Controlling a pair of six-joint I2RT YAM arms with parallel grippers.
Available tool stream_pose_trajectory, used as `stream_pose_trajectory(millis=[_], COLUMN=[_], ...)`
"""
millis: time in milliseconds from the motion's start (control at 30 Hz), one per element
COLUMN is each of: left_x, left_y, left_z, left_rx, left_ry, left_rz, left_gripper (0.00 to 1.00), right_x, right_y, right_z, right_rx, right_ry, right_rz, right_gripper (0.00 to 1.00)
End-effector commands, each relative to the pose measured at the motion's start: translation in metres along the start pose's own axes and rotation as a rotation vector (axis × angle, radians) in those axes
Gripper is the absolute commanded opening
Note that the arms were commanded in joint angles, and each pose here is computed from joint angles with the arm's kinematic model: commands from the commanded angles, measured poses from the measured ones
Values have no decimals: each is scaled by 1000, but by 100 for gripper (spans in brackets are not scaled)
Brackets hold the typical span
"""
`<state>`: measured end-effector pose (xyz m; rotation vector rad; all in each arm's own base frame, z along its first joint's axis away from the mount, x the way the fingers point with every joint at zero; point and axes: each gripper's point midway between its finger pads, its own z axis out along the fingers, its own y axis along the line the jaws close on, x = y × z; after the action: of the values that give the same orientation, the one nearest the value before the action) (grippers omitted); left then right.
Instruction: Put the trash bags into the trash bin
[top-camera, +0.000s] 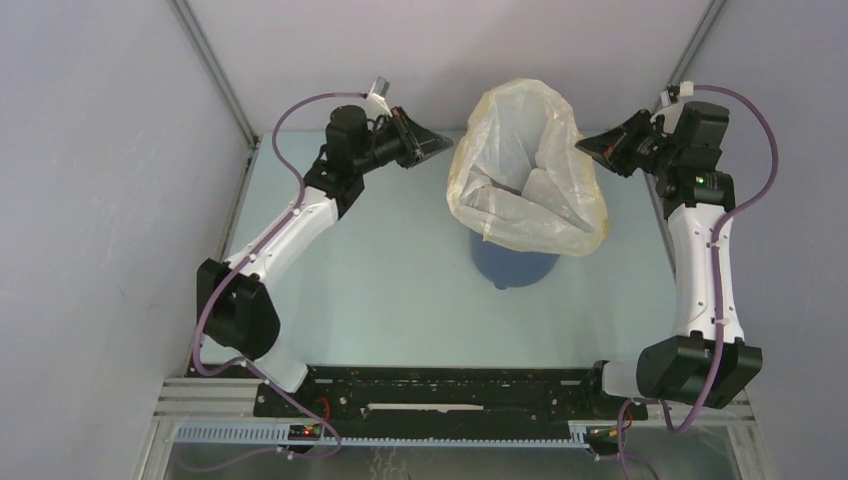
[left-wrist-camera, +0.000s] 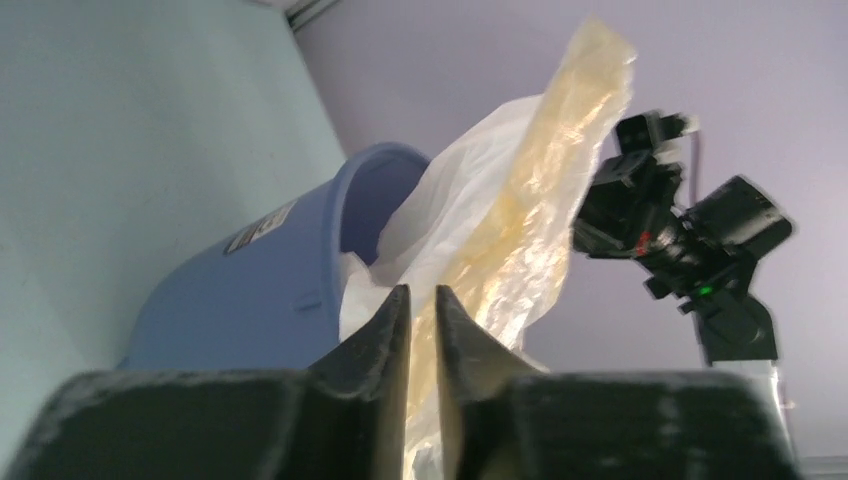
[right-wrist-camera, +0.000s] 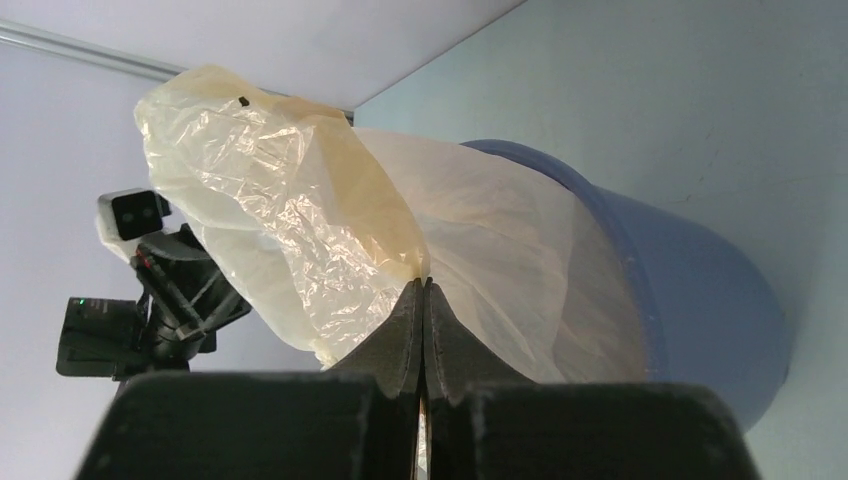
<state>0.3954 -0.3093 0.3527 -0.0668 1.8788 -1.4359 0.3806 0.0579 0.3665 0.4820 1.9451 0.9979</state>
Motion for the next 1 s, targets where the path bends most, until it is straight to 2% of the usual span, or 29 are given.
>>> stream_pose_trajectory(millis=[0, 67, 133, 233, 267, 467, 533, 567, 767, 800, 900, 967], left_x=[-26, -30, -32, -40, -44, -40, -38, -36, -15, -13, -11, -13], left_y=[-56, -84, -92, -88, -84, -87, -86, -88, -96, -94, -83, -72], left_z=[-30, -54, -62, -49, -41, 10, 20, 24, 39, 42, 48, 49], left_rx=[221, 279, 261, 209, 203, 320, 327, 336, 410, 403, 370, 324], left_ry=[-85, -128, -154, -164, -161, -46, -53, -58, -46, -44, -51, -63], left_rz=[93, 215, 306, 349, 344, 294, 283, 272, 201, 194, 162, 142], left_gripper=[32, 53, 69, 80, 81, 83, 75, 74, 76, 74, 54, 44], right_x=[-7, -6, -6, -6, -7, -9, -9, -9, -9, -9, -11, -14], right_y=[4, 7, 9, 11, 11, 12, 12, 13, 12, 12, 12, 10], right_z=[-5, -8, -10, -10, -9, -3, -1, -1, 2, 3, 3, 3], right_rx=[-5, -6, -10, -15, -16, -21, -24, -26, -31, -33, -29, -15], right_ry=[-19, -26, -25, -23, -20, 1, 9, 11, 25, 28, 29, 20], right_rz=[-8, -12, -14, -14, -12, 4, 8, 7, 13, 14, 6, -2], right_gripper=[0, 0, 0, 0, 0, 0, 0, 0, 0, 0, 0, 0])
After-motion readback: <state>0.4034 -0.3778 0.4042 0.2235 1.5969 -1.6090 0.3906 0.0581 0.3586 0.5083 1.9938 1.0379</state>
